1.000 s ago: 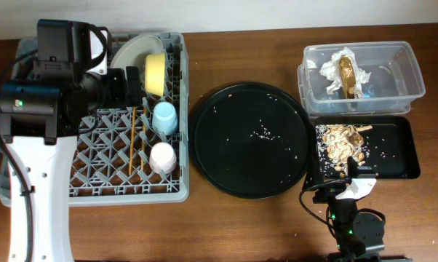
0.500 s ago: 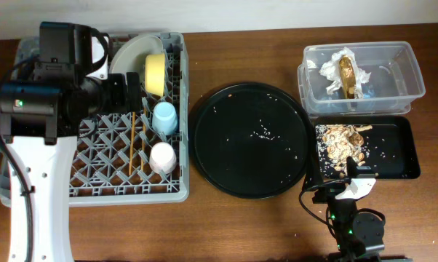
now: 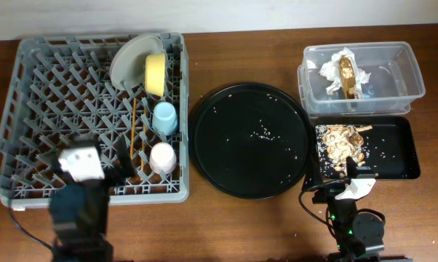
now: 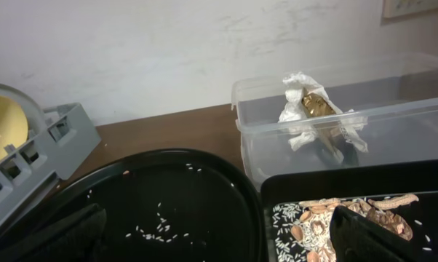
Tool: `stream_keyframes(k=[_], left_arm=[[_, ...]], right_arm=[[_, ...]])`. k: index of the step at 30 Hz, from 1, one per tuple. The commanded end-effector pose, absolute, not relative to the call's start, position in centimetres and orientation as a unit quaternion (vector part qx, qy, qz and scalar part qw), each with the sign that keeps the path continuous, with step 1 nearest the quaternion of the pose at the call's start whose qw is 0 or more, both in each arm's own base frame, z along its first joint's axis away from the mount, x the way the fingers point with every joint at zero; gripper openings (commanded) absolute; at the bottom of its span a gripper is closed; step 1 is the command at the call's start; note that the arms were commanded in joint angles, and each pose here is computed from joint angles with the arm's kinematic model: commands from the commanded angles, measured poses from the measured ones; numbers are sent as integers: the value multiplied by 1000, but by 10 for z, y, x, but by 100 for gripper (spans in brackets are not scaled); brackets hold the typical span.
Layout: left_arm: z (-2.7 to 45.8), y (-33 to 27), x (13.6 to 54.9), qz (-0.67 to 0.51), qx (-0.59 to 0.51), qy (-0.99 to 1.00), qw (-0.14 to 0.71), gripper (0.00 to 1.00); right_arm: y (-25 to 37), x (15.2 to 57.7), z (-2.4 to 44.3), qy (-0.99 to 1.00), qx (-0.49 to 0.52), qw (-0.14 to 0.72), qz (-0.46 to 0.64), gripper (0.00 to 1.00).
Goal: Sort waste into correct bins and load items into the dishwasher rack
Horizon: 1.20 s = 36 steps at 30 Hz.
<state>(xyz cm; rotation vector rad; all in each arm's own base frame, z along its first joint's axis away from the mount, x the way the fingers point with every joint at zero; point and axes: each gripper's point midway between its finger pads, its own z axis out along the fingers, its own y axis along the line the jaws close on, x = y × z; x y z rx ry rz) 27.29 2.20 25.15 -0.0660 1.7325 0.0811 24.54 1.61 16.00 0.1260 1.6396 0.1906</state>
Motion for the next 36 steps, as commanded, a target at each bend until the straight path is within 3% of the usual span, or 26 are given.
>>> stream_keyframes(k=[1, 10, 36], left_arm=[[207, 19, 258, 38, -17, 739, 673, 99], [152, 23, 245, 88, 25, 740, 666, 99], [156, 23, 245, 89, 25, 735, 672, 99]], right_arm=[[18, 245, 157, 731, 51, 675, 85, 99], [18, 245, 156, 731, 51, 675, 84, 98], [18, 245, 156, 731, 51, 675, 84, 98]])
